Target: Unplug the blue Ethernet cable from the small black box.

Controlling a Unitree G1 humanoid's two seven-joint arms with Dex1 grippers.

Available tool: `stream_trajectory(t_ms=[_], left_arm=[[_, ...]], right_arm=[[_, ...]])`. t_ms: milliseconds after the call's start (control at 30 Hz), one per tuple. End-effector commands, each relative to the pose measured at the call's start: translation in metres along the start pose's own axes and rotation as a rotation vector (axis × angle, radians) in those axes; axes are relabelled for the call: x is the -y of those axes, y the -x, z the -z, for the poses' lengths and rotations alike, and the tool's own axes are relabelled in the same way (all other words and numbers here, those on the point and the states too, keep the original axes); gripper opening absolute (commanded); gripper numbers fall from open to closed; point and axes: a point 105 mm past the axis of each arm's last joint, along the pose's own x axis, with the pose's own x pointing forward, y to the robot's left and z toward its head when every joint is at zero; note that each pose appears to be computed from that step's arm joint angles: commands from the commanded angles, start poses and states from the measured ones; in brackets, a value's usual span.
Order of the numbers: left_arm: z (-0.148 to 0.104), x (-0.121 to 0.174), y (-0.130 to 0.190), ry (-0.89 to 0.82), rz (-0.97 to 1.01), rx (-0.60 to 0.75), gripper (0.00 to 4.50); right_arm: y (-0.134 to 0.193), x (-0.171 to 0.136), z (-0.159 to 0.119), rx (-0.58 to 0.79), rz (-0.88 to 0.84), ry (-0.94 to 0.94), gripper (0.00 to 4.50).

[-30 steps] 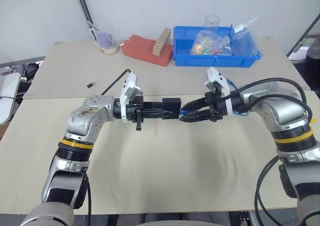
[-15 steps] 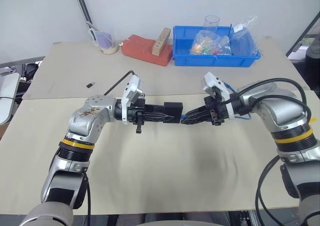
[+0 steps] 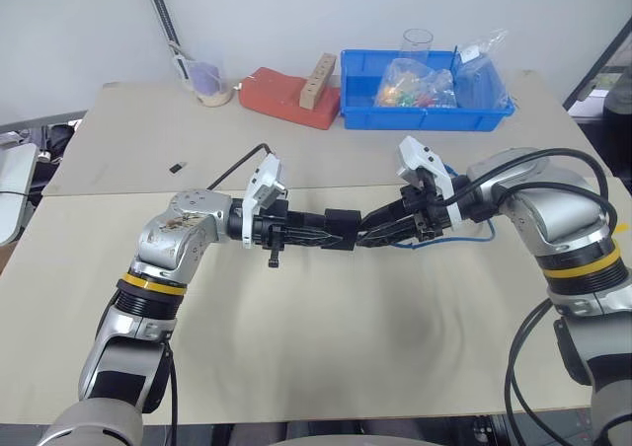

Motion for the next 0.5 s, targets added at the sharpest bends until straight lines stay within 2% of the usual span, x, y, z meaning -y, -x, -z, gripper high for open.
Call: stream_trajectory(t_ms=[33, 300, 500], left_arm=[[-0.011, 0.005, -0.001, -0.062, 0.023, 0.013, 0.52], [-0.013, 0.008, -0.001, -0.064, 0.039, 0.019, 0.52], [-0.012, 0.008, -0.001, -0.062, 0.043, 0.012, 0.52]], right_arm=[[0.004, -0.004, -0.012, -0.002, -0.01, 0.055, 1.58], [0.004, -0.002, 0.0, -0.045, -0.011, 0.074, 1.58], [0.005, 0.001, -0.004, -0.029, -0.006, 0.064, 1.58]])
